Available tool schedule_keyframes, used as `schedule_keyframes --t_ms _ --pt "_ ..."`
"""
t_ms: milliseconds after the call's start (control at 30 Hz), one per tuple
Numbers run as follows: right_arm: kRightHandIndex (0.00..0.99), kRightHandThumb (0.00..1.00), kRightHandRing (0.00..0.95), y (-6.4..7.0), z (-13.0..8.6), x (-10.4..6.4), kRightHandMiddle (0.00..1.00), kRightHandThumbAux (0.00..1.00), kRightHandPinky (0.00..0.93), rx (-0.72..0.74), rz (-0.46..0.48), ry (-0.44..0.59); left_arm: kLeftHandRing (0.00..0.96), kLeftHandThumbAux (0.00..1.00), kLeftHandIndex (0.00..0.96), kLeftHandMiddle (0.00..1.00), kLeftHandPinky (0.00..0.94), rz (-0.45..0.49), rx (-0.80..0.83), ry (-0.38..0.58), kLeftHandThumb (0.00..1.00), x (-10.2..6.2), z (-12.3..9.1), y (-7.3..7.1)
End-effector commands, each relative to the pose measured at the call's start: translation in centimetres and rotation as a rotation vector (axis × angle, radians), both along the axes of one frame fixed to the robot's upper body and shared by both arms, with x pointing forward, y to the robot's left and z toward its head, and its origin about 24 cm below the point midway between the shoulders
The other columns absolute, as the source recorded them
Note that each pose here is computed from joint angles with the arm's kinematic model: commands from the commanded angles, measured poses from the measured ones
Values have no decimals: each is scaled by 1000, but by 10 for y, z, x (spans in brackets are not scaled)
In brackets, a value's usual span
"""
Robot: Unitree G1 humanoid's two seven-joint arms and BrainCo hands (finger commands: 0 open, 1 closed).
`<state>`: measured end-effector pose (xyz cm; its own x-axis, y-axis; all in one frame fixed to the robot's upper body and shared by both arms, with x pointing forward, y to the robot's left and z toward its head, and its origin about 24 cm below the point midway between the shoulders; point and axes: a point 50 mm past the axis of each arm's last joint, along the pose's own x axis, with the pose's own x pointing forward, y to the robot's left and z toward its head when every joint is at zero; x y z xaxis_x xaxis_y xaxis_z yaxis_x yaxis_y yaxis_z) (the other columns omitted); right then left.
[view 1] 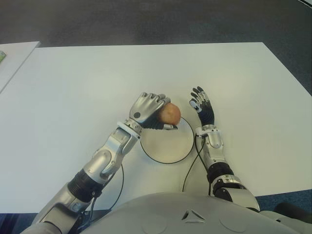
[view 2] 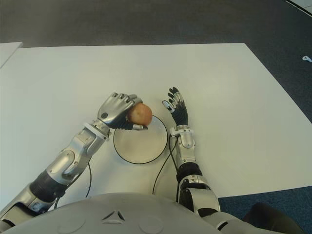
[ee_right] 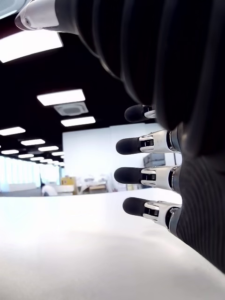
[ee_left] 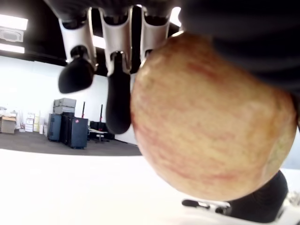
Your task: Put the apples into the plate.
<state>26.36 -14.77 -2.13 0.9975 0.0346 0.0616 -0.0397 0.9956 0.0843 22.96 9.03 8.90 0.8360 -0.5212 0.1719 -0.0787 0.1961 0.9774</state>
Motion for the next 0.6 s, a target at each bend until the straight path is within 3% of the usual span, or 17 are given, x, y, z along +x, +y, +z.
schedule_keyframes --t_ms 33,433,600 --pt "67 155 105 -5 -68 -69 127 536 105 55 -72 329 837 660 414 533 809 -47 126 4 857 -15 -9 -3" --pt "66 145 108 -4 -68 -70 128 544 113 63 -72 327 841 661 411 531 827 -101 201 -2 856 -29 -30 -5" --pt "67 150 116 -4 -67 -70 136 549 125 53 -75 325 839 662 408 530 818 -94 168 16 855 -43 -47 -7"
